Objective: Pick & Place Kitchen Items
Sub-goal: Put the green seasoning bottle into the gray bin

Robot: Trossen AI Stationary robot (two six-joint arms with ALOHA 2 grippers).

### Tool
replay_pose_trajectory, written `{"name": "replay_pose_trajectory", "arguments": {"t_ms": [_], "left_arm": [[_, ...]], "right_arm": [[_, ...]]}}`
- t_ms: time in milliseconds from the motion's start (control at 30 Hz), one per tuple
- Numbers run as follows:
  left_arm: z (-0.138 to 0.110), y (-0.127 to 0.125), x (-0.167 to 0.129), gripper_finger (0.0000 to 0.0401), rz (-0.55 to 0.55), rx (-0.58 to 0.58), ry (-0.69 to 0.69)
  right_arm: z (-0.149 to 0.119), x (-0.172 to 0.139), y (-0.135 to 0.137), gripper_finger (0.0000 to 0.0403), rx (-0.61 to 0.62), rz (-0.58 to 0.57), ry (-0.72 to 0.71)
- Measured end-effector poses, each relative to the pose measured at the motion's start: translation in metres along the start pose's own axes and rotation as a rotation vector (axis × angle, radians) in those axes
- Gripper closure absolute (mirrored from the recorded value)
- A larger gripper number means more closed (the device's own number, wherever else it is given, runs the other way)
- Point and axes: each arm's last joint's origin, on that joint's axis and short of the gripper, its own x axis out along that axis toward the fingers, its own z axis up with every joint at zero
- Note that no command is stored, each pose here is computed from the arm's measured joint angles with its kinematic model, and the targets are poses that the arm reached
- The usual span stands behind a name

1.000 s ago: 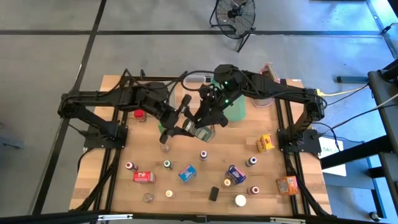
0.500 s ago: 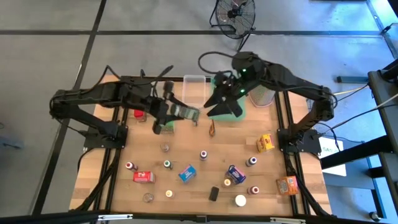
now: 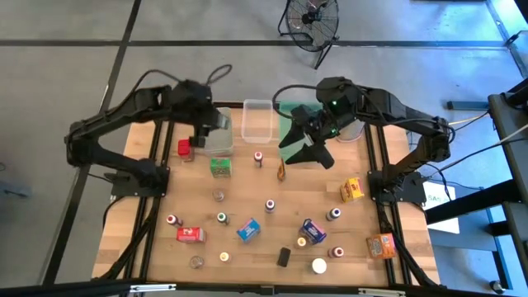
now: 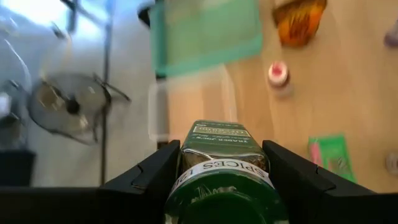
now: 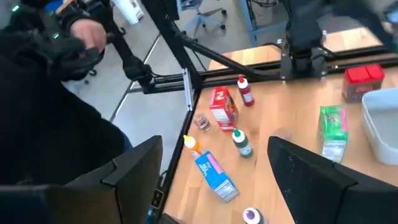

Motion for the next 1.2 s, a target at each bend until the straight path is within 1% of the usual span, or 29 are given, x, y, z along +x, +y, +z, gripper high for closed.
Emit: {"name": "replay_pose_trajectory", "arguments": {"t_ms": [167, 267, 333, 367, 433, 533, 633, 733, 867, 1067, 1200], "left_arm": [[-0.032, 0.031, 0.013, 0.0199, -0.053, -0.126, 0.117], [-0.052, 0.044, 0.026, 0.0199, -0.094, -0.226, 0.132], [-0.066, 0.047, 0.037, 0.0199, -0.137, -0.288, 0.143], [-0.073, 0.047, 0.043, 0.0199, -0.141, -0.307, 0.159], [-0.086, 0.046, 0.056, 0.0199, -0.149, -0.325, 0.19], [-0.104, 0.041, 0.068, 0.0199, -0.172, -0.342, 0.233], [-0.113, 0.04, 0.077, 0.0199, -0.186, -0.335, 0.215], [-0.118, 0.04, 0.085, 0.0199, -0.17, -0.325, 0.19], [-0.119, 0.043, 0.092, 0.0199, -0.168, -0.31, 0.187], [-0.126, 0.046, 0.121, 0.02, -0.237, -0.302, 0.249], [-0.131, 0.047, 0.139, 0.02, -0.28, -0.32, 0.297]], "right_arm": [[-0.001, 0.006, 0.007, 0.011, -0.064, -0.074, -0.007], [-0.001, 0.009, 0.012, 0.011, -0.094, -0.117, -0.016], [-0.001, 0.012, 0.016, 0.011, -0.12, -0.146, -0.028], [-0.001, 0.013, 0.018, 0.011, -0.132, -0.158, -0.032], [-0.001, 0.015, 0.022, 0.011, -0.154, -0.174, -0.037], [-0.001, 0.017, 0.025, 0.011, -0.178, -0.167, -0.044], [-0.001, 0.017, 0.025, 0.011, -0.201, -0.168, -0.044], [0.0, 0.017, 0.024, 0.011, -0.224, -0.175, -0.043], [0.0, 0.02, 0.016, 0.011, -0.214, -0.192, -0.032], [0.0, 0.021, 0.008, 0.011, -0.196, -0.21, -0.016], [-0.002, 0.022, 0.005, 0.011, -0.184, -0.216, 0.006]]}}
